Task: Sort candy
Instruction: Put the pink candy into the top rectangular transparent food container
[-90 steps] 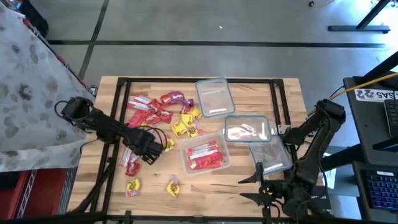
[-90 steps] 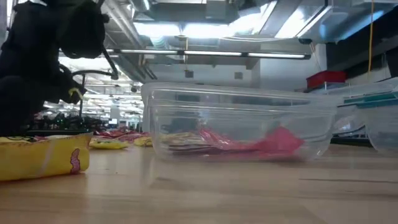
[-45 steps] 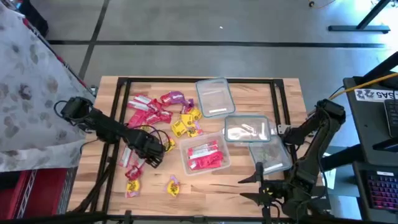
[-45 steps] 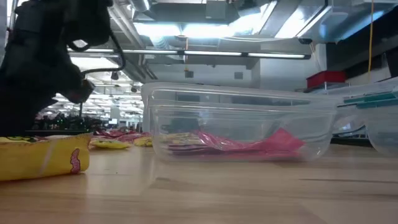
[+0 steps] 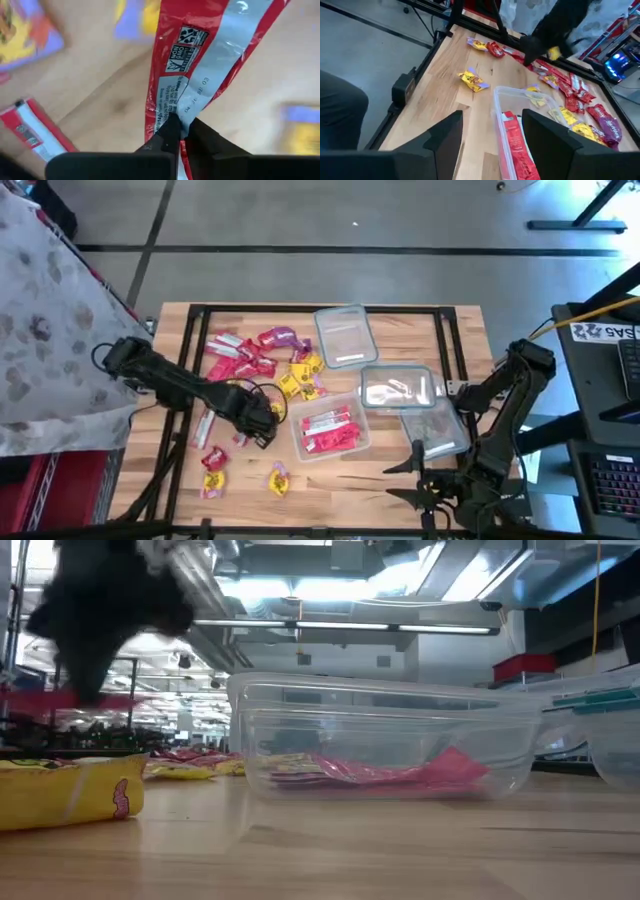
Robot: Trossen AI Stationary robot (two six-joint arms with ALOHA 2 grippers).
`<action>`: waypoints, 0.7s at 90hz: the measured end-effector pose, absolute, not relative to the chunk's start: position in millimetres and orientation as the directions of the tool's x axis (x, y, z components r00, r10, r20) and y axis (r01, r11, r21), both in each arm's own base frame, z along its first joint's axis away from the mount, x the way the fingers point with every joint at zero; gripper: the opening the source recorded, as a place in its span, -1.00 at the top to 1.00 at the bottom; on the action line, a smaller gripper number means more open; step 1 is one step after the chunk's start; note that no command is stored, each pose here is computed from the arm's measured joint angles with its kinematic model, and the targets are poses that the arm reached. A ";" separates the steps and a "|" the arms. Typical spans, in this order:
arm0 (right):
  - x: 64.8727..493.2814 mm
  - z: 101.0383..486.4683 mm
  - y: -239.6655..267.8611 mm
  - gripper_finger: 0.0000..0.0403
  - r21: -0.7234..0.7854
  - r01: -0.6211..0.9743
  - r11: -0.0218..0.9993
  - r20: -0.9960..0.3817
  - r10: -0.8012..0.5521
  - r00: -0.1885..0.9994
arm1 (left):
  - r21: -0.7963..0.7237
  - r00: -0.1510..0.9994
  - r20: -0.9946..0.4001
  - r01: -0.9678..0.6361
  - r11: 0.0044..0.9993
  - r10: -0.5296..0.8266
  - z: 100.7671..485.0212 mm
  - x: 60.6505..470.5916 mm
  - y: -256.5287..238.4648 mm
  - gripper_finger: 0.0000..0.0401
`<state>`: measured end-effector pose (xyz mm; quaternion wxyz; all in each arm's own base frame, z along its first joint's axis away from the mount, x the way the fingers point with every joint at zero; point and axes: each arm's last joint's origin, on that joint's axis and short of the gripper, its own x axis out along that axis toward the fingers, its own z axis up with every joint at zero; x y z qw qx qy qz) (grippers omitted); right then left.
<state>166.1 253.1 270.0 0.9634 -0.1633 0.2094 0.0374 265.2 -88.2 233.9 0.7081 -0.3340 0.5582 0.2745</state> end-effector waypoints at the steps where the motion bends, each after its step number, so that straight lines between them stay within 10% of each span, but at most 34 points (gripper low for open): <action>1: 166.1 270.0 253.1 0.04 -0.299 -0.140 0.944 -0.415 0.003 0.910 | -0.182 0.250 -0.968 -0.756 0.628 0.020 237.6 267.7 -88.7 0.99; 26: 166.2 270.2 252.7 0.04 -0.310 -0.128 0.942 -0.407 -0.010 0.913 | -0.400 0.835 -0.550 -0.291 0.869 0.026 293.7 334.8 -103.5 1.00; 63: 166.2 270.2 252.7 0.04 -0.310 -0.128 0.942 -0.407 -0.010 0.913 | -0.228 0.727 -0.687 -0.237 0.944 0.017 231.7 368.0 -95.9 0.88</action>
